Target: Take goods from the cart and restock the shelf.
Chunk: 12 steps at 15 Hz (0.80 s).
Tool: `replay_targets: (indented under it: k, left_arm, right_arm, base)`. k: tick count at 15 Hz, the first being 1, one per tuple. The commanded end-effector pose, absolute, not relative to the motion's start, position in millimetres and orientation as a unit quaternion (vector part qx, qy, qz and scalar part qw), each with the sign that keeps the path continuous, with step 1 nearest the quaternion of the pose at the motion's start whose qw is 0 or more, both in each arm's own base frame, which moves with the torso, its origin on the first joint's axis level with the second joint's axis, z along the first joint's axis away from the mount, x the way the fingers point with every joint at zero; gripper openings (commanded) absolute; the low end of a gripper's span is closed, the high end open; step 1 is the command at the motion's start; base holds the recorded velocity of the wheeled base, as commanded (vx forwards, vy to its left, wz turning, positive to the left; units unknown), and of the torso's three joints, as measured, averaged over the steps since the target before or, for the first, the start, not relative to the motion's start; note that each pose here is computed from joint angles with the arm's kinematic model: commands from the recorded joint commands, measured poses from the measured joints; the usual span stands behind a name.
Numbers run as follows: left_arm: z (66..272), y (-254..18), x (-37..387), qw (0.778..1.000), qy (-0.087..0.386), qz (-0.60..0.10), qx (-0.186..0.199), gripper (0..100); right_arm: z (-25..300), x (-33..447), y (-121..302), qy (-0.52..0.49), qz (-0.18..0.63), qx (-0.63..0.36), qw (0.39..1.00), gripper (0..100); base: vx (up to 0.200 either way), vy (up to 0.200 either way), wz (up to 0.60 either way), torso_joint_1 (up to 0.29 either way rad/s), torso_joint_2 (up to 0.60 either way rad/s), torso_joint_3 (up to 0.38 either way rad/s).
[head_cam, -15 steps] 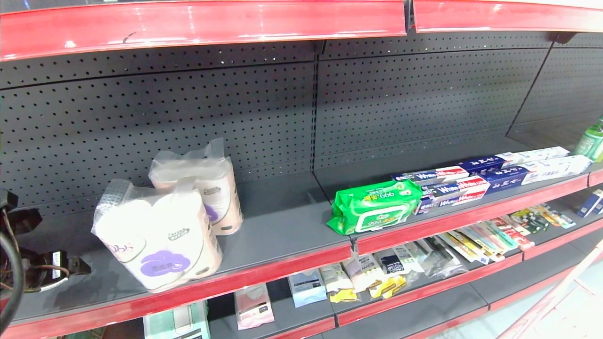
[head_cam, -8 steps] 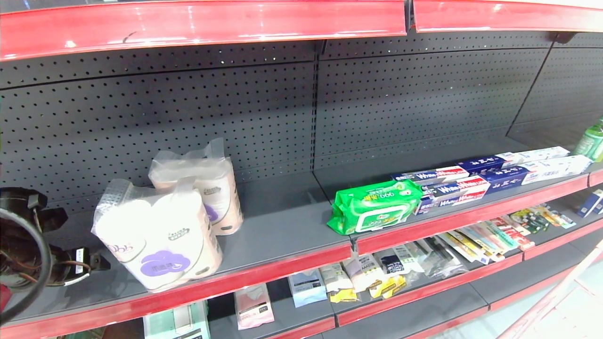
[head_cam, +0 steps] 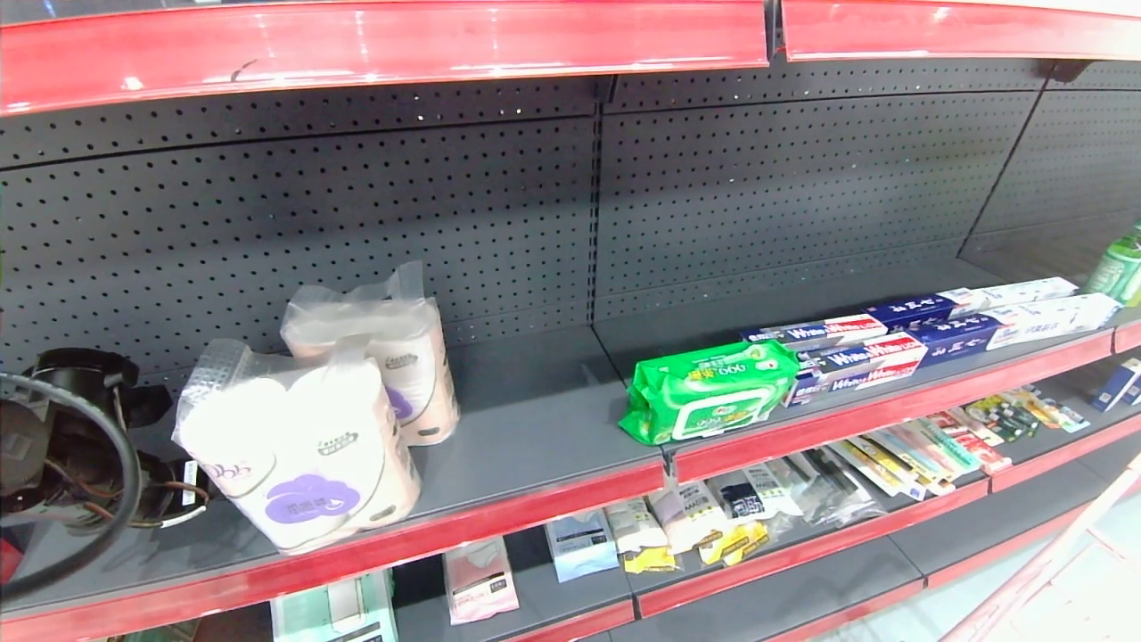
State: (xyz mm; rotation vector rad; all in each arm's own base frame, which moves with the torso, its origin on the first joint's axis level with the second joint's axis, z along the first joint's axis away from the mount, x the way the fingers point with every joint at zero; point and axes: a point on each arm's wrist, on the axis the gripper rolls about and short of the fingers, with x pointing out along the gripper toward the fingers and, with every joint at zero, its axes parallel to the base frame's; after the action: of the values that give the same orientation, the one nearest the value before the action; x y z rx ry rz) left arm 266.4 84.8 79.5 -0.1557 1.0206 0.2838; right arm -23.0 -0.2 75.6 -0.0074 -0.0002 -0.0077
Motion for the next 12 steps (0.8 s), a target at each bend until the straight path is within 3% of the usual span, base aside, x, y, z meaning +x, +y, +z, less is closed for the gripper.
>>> replay_targets:
  k: [1, 12]
  left_arm:
    - [79, 82, 271, 0.862, 0.485, 0.130, -0.071, 100]
    - [81, 64, 278, 0.870, 0.477, 0.108, -0.062, 100]
  right_arm:
    - [76, -23, 0, 0.001, -0.004, -0.004, 1.000, 100]
    - [76, -23, 0, 0.001, -0.004, -0.004, 1.000, 100]
  base:
    - [0.000, 0.000, 0.00, 0.000, 0.00, 0.000]
    - [0.000, 0.000, 0.00, 0.000, 0.00, 0.000]
